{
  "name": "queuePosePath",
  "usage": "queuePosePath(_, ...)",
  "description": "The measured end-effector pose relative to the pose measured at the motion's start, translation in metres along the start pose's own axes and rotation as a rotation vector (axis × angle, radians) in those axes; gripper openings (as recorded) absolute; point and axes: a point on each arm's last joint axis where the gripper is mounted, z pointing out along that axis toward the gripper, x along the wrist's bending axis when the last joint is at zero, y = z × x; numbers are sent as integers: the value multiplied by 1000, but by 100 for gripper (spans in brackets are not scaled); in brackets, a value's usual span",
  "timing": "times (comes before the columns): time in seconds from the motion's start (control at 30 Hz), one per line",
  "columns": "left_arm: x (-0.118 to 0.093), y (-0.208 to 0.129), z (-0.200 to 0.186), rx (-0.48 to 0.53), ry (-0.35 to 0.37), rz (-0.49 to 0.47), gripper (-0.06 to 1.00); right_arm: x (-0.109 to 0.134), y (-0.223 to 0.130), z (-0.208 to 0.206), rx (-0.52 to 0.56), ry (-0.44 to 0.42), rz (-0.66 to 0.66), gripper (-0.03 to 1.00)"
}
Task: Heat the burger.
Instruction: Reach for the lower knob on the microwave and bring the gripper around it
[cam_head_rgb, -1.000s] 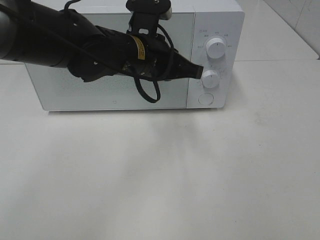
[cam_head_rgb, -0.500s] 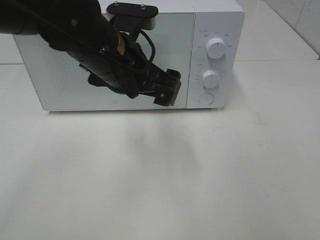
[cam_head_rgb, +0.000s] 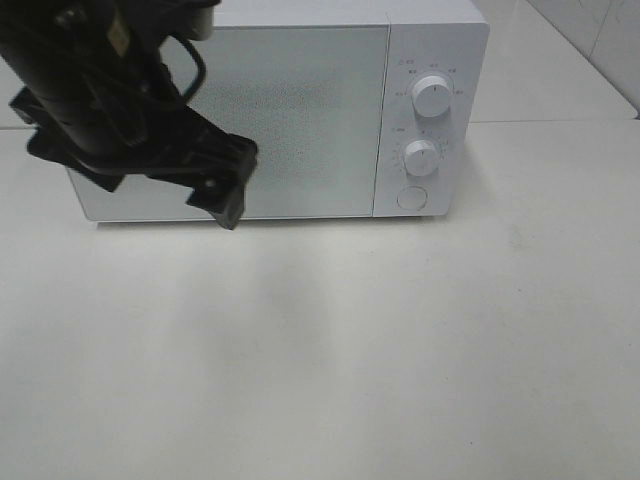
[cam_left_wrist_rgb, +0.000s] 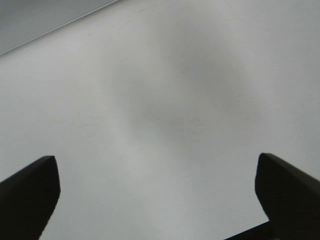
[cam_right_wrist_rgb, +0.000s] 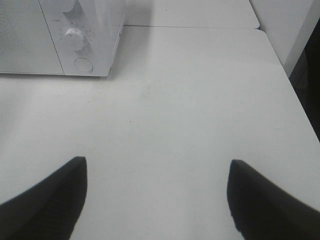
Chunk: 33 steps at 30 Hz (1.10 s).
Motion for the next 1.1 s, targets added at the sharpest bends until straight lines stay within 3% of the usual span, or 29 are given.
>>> queuePosePath(0.27,69,-7,-31,22,7,-156,98,0,0,0,0,0,0,75)
queuePosePath(0.33,75,-8,-34,28,4,-168,98,0,0,0,0,0,0,75)
queuePosePath(0.37,92,-13,-38,45,7,-204,98,0,0,0,0,0,0,75)
queuePosePath(0.57,129,-34,-50,91,23,-282,99,0,0,0,0,0,0,75)
queuePosePath(0.8,145,-88,-52,140,48,-381,99,0,0,0,0,0,0,75)
queuePosePath(1.1,133,-152,-50,164,76,-393,99,0,0,0,0,0,0,75)
